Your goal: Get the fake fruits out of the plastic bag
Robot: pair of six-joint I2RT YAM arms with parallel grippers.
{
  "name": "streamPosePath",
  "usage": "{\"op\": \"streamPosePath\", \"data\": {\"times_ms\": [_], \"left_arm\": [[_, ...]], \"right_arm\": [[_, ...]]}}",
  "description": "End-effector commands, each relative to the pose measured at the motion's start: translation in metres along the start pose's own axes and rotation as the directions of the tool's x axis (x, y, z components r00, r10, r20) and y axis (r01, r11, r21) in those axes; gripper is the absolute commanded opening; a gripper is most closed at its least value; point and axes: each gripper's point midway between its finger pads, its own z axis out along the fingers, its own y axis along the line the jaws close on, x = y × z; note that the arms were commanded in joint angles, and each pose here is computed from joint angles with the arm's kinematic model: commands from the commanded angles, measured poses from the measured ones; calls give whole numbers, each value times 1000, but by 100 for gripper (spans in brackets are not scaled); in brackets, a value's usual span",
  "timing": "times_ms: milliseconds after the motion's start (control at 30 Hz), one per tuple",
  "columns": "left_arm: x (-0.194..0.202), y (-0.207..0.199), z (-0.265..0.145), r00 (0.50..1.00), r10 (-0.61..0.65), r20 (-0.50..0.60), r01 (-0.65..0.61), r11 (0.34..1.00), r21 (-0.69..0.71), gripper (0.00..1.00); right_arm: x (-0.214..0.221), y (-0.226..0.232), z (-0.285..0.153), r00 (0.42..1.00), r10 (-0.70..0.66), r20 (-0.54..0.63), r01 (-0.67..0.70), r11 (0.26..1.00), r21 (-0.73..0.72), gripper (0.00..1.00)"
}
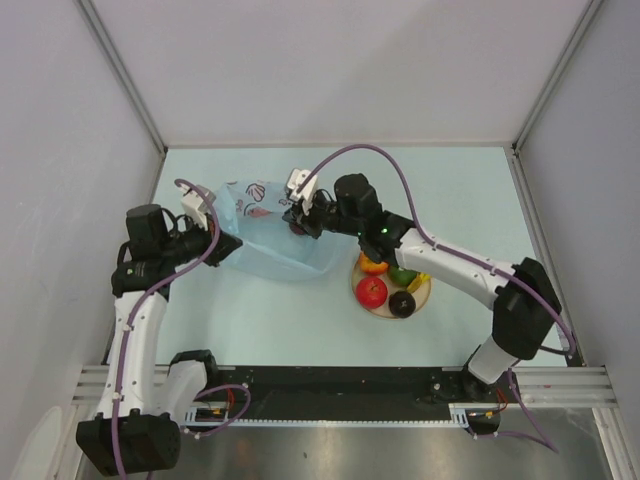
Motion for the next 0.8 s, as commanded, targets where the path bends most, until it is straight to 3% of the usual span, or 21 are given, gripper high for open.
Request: {"op": "streamPosePath", "data": {"times_ms": [0, 167, 333, 400, 433, 533, 767], "left_arm": [[-8, -3, 3, 999, 7, 34, -8, 1000, 17, 0], [-16, -17, -8, 999, 20, 43, -22, 999, 42, 0], [-24, -33, -29, 994, 104, 32, -105, 994, 32, 0], [-25, -39, -36, 992, 124, 37, -126, 992, 28, 0], [-25, -40, -37, 991, 128, 39, -129, 991, 26, 0], [-25, -43, -40, 991, 128, 44, -130, 991, 31, 0], [-10, -47, -37, 993, 116, 9, -116, 991, 72, 0]], "right_arm": [[-19, 17, -13, 1000, -11, 8, 12, 997, -74, 25], [8, 27, 9, 997, -66, -31, 62, 992, -110, 31], [42, 14, 41, 987, -139, -86, 135, 990, -47, 34], [63, -3, 53, 986, -107, -126, 106, 994, -10, 43], [72, -13, 57, 984, -97, -149, 103, 994, 28, 58], [100, -45, 65, 977, -63, -204, 88, 989, 116, 75], [144, -88, 88, 965, -40, -260, 88, 980, 177, 85]]}}
